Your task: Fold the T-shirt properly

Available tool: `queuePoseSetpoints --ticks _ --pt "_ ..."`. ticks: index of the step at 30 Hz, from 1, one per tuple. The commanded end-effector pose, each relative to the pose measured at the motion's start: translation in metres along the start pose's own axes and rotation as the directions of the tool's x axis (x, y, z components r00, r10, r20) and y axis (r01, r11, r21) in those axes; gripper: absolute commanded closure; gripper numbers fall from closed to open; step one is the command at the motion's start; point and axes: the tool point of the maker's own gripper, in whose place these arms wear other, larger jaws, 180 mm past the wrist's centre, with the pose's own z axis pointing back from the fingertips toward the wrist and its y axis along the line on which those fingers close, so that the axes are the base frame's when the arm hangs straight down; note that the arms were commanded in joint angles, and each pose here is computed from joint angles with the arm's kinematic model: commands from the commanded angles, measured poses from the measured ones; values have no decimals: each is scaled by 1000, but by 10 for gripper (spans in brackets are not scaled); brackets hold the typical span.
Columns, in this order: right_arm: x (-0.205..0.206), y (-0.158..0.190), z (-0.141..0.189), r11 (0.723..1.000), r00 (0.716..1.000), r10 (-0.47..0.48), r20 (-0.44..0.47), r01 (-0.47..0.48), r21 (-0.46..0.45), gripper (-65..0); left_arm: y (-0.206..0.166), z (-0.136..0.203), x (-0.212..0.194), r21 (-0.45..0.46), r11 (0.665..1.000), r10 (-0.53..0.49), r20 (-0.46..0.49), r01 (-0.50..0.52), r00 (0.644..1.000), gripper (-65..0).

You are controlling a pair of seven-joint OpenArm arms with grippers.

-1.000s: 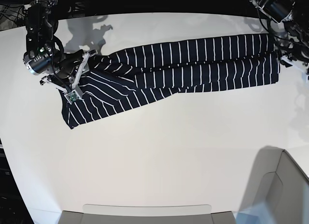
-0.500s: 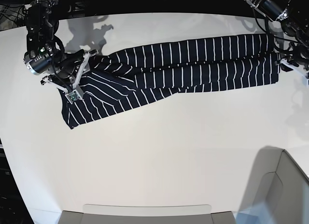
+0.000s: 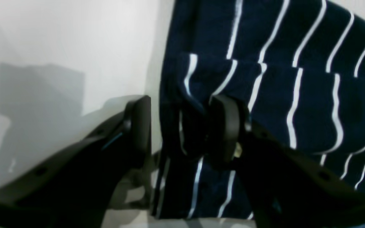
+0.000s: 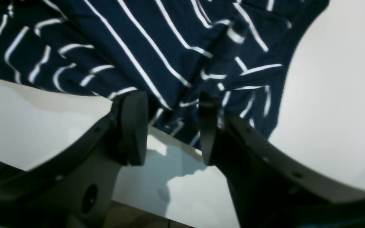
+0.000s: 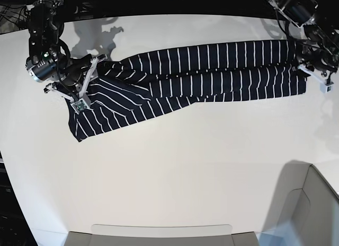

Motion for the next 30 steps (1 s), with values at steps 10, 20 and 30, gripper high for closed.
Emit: queuePoseSetpoints --ticks 10,20,30 --pt "10 -3 5 1000 999 13 32 -13 -11 -265 -9 -22 -55 -23 998 -66 -240 62 968 -290" --pt "10 -3 5 1000 999 12 33 -12 -10 -265 -23 -30 -67 -47 986 -168 -308 161 937 -39" --pt "20 10 3 999 997 -30 72 28 26 -265 -30 -32 -65 -59 979 -203 -315 195 927 0"
